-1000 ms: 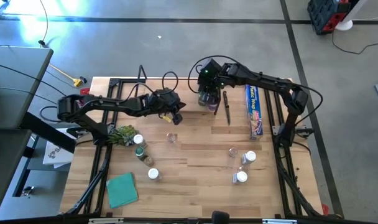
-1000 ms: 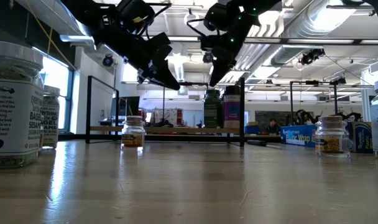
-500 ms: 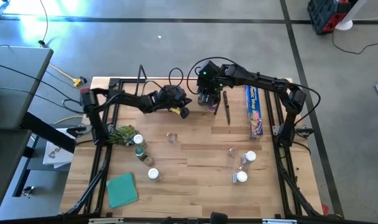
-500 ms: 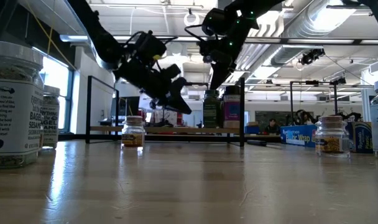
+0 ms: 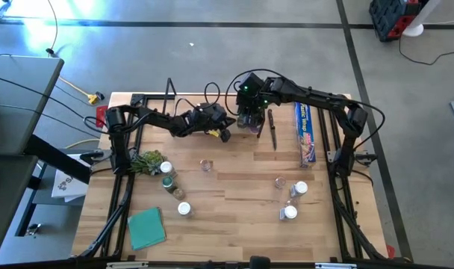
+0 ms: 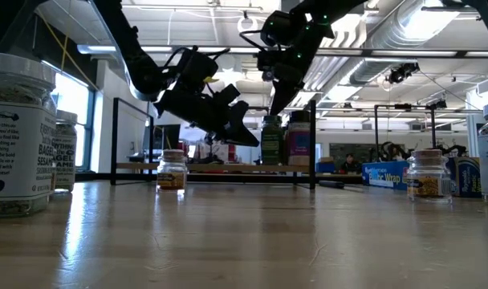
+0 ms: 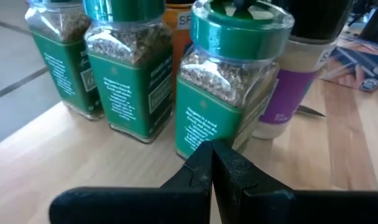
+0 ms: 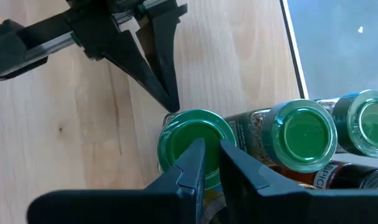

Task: Shelf spices
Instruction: Put the green seasoning bottle on the shelf aligned with the other green seasoning bottles

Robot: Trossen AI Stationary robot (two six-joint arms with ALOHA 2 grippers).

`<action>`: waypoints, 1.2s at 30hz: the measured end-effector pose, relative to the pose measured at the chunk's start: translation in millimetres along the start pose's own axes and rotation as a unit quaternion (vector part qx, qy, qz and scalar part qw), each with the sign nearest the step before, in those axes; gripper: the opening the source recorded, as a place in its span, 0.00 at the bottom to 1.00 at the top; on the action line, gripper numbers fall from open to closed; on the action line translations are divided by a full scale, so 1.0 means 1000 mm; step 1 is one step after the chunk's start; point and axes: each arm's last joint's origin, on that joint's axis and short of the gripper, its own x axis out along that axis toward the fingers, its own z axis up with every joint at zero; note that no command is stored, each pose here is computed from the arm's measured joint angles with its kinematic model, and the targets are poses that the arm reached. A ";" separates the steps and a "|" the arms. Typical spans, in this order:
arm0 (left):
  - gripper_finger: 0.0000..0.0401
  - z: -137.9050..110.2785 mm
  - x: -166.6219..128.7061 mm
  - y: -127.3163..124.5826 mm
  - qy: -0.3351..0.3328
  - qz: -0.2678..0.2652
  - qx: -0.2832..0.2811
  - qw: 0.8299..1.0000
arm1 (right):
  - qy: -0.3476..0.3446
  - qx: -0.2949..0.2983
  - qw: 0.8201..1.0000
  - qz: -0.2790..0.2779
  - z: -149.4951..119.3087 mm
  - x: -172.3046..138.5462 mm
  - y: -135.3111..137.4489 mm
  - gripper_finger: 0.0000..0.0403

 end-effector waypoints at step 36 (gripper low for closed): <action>0.00 0.010 -0.004 -0.008 -0.022 0.015 -0.017 0.999 | 0.000 -0.029 1.000 0.000 0.000 0.000 0.000 0.10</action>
